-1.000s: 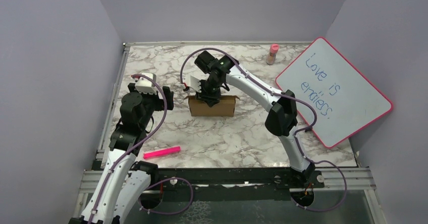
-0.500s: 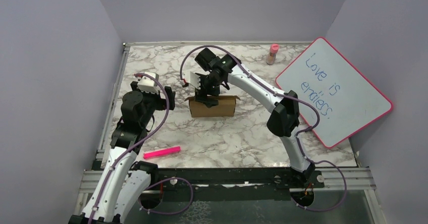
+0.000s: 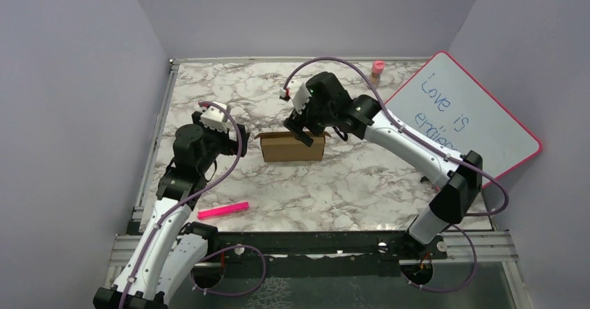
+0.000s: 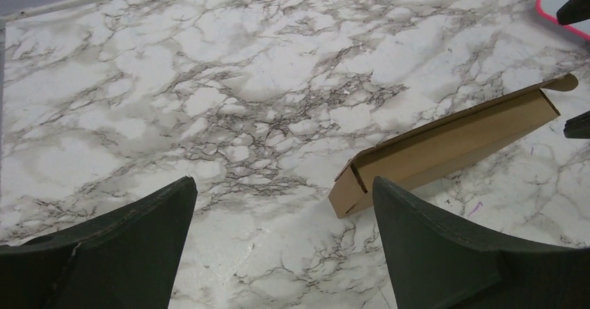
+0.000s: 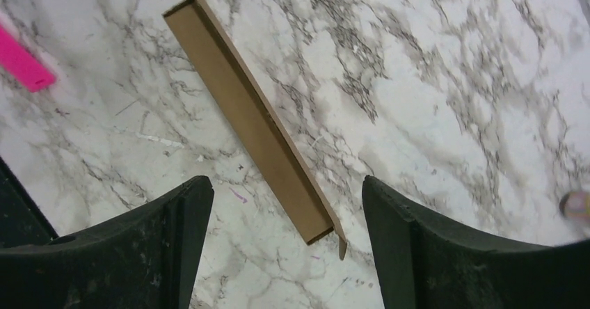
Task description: Fold the paper box
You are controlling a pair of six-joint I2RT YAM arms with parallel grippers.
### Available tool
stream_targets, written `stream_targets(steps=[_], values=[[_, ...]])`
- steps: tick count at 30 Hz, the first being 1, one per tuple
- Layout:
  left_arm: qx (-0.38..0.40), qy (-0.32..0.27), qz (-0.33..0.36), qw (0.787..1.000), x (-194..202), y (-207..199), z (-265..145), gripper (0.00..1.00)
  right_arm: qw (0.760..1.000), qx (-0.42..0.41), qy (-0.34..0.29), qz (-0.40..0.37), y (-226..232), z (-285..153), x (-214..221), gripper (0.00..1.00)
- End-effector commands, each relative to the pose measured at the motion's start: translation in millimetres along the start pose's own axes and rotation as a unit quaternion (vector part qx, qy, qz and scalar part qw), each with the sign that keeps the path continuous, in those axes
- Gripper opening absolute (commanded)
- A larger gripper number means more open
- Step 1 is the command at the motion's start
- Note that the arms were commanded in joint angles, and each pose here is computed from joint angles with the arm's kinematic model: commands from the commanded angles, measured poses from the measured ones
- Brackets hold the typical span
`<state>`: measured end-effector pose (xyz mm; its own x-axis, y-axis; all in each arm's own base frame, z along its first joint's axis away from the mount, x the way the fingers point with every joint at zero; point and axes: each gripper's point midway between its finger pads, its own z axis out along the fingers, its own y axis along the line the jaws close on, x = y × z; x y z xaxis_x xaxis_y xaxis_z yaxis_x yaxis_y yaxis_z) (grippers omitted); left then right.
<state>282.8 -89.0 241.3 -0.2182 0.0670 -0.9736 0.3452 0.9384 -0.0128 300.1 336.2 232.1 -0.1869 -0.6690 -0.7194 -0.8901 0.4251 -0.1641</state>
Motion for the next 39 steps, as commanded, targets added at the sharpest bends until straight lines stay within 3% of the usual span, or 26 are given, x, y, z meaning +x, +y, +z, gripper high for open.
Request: stream_targets(steps=[1,16,26,33,39], values=[[0.033,0.008,0.023,0.999,-1.7,-10.1,4.5,0.96,0.991,0.108,-0.020,0.081,-25.5,-9.0,10.2,0.82],[0.078,0.104,0.012,0.991,25.7,-22.4,20.8,0.83,0.978,0.121,-0.012,0.167,-40.4,-21.0,77.4,0.59],[0.106,0.135,0.004,0.985,36.1,-30.3,32.5,0.75,0.978,0.094,-0.019,0.185,-45.0,-15.1,86.4,0.42],[0.124,0.148,-0.003,0.981,40.2,-35.9,38.9,0.65,0.980,0.082,-0.019,0.183,-43.5,-10.0,86.1,0.32],[0.141,0.158,-0.006,0.977,43.6,-40.7,44.5,0.56,0.981,0.064,-0.012,0.181,-37.6,-5.4,88.8,0.31]])
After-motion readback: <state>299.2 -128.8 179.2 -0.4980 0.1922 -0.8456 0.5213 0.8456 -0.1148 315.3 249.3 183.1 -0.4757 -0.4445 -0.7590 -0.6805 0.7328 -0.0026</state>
